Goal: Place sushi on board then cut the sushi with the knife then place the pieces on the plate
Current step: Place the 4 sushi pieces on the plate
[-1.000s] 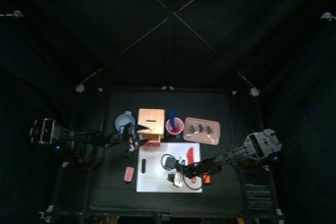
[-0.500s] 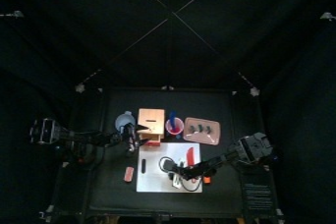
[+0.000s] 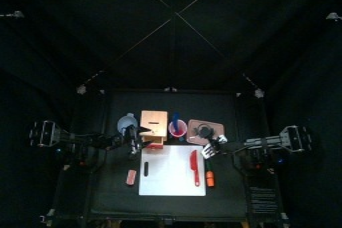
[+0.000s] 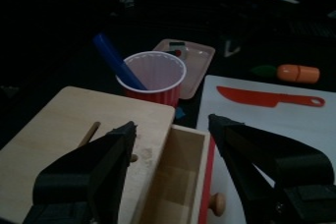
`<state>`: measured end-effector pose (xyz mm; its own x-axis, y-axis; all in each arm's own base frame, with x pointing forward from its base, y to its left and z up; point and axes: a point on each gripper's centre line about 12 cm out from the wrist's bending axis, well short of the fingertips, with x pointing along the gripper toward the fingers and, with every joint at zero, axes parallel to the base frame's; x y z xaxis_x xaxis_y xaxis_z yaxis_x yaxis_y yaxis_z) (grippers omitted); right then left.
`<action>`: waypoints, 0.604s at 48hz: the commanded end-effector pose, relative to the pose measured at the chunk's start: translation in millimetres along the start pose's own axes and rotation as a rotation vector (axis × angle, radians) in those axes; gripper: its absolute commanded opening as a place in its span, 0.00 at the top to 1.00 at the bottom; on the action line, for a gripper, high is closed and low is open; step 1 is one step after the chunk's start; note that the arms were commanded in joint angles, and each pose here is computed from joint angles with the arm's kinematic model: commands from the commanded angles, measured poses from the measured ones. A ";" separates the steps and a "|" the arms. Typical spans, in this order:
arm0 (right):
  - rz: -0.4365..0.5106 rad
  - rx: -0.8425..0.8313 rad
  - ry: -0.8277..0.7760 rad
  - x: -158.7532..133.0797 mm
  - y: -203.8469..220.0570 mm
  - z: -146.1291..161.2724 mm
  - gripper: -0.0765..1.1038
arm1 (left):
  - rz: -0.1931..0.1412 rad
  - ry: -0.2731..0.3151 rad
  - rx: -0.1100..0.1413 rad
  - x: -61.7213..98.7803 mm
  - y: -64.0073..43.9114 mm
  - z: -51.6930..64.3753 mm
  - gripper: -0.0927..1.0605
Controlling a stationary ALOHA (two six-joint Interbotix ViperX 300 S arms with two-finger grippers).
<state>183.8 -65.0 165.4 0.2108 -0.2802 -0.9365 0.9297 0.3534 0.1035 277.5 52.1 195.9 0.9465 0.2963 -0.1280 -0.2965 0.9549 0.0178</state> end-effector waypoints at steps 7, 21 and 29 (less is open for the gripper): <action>0.049 0.265 -0.082 20.9 -35.6 16.4 0.55 | -0.009 -0.028 0.014 -0.9 -0.4 7.0 0.10; 0.056 0.360 -0.135 46.8 -51.0 37.9 0.33 | -0.009 -0.064 0.015 -21.0 4.9 10.5 0.10; 0.039 0.345 -0.120 52.9 -50.8 37.6 0.31 | -0.002 -0.059 0.007 -22.8 6.0 8.7 0.10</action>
<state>154.3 -126.8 117.9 0.2448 -0.3688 -0.8967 0.9682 0.0445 0.2460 252.9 50.0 202.6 0.9532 0.2896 -0.0871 -0.2884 0.9571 0.0268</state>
